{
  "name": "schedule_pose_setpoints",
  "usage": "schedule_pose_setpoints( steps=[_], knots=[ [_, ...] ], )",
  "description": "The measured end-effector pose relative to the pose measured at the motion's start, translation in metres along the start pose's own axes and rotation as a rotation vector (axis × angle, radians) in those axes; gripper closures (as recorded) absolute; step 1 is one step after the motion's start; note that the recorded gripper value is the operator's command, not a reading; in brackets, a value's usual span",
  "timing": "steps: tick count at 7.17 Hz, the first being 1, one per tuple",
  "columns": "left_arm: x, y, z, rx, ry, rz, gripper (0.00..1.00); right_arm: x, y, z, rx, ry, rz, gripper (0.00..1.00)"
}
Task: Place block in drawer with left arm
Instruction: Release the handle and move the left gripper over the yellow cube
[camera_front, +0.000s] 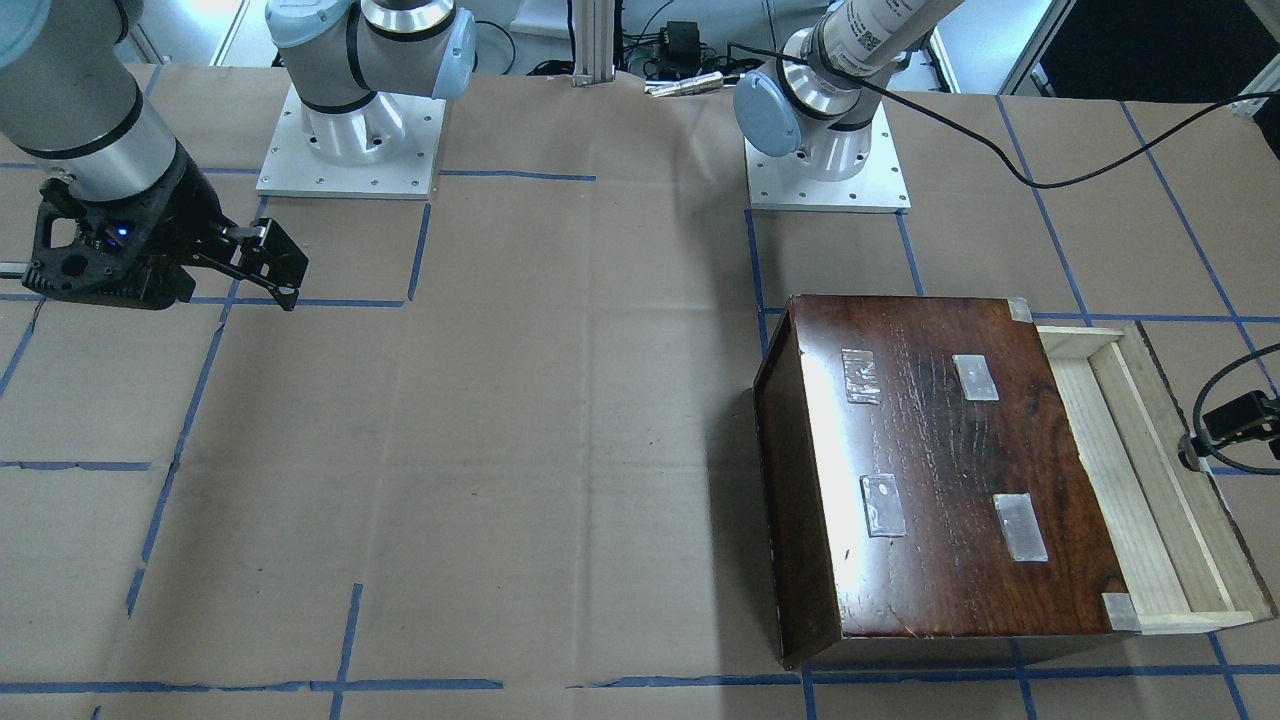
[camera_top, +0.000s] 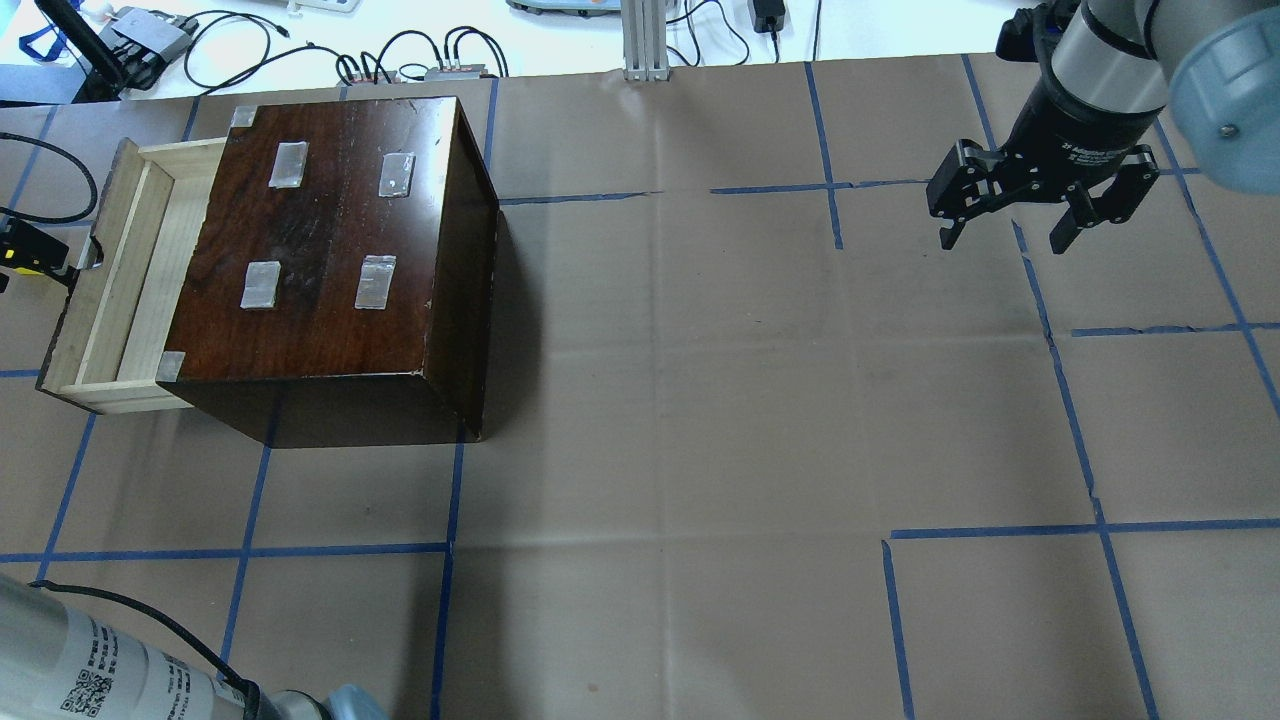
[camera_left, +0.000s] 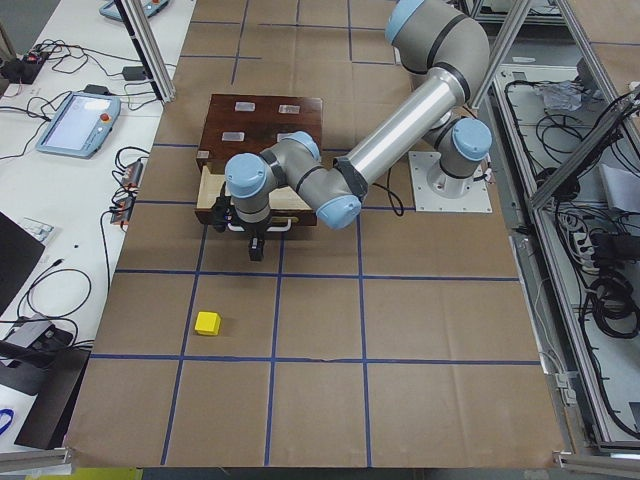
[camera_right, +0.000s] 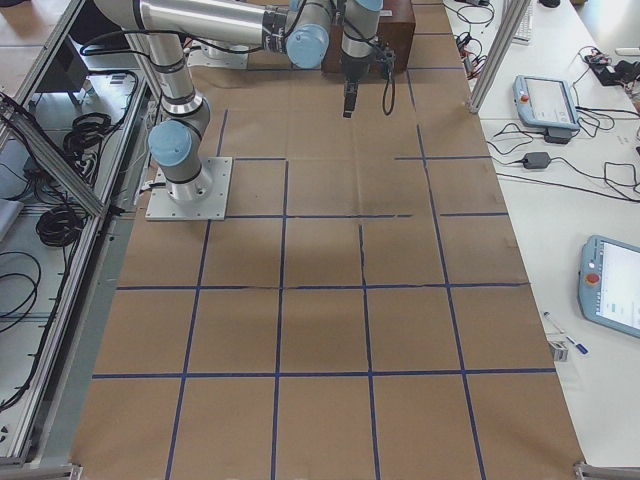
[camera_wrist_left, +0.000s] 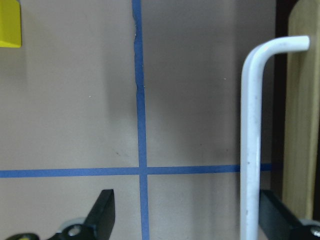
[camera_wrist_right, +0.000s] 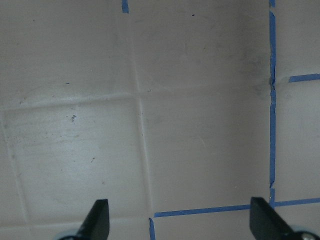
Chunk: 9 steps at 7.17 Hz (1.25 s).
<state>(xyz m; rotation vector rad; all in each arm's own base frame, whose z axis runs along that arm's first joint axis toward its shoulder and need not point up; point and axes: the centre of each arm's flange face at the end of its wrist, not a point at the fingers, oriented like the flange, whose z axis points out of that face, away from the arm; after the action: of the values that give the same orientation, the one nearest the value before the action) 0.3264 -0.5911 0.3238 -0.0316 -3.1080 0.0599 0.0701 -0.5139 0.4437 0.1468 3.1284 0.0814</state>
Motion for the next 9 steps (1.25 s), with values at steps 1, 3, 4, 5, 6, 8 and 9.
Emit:
schedule_pose_setpoints(
  steps=[1,3,4,5,6,8,9],
  knots=[
    [-0.002,-0.004,-0.019,0.017,-0.016,0.001,0.01,0.000,0.000,0.000,0.000,0.000,0.000,0.00],
    [-0.011,-0.013,-0.052,0.043,-0.037,0.000,0.01,0.000,0.000,0.000,0.000,0.000,0.000,0.00],
    [-0.023,-0.016,-0.063,0.057,-0.045,-0.009,0.01,0.000,0.000,0.000,0.000,0.000,0.000,0.00],
    [-0.039,-0.019,-0.070,0.068,-0.050,-0.019,0.01,0.000,0.000,0.000,0.000,0.000,0.000,0.00],
    [-0.055,-0.027,-0.072,0.080,-0.058,-0.017,0.01,0.000,0.000,0.000,-0.001,0.000,0.000,0.00],
    [-0.091,-0.056,-0.056,0.092,-0.060,0.027,0.01,0.000,0.000,0.000,-0.001,0.000,0.000,0.00],
    [-0.110,-0.072,-0.043,0.083,-0.050,0.053,0.01,0.000,0.000,0.000,-0.001,0.000,0.000,0.00]
  ],
)
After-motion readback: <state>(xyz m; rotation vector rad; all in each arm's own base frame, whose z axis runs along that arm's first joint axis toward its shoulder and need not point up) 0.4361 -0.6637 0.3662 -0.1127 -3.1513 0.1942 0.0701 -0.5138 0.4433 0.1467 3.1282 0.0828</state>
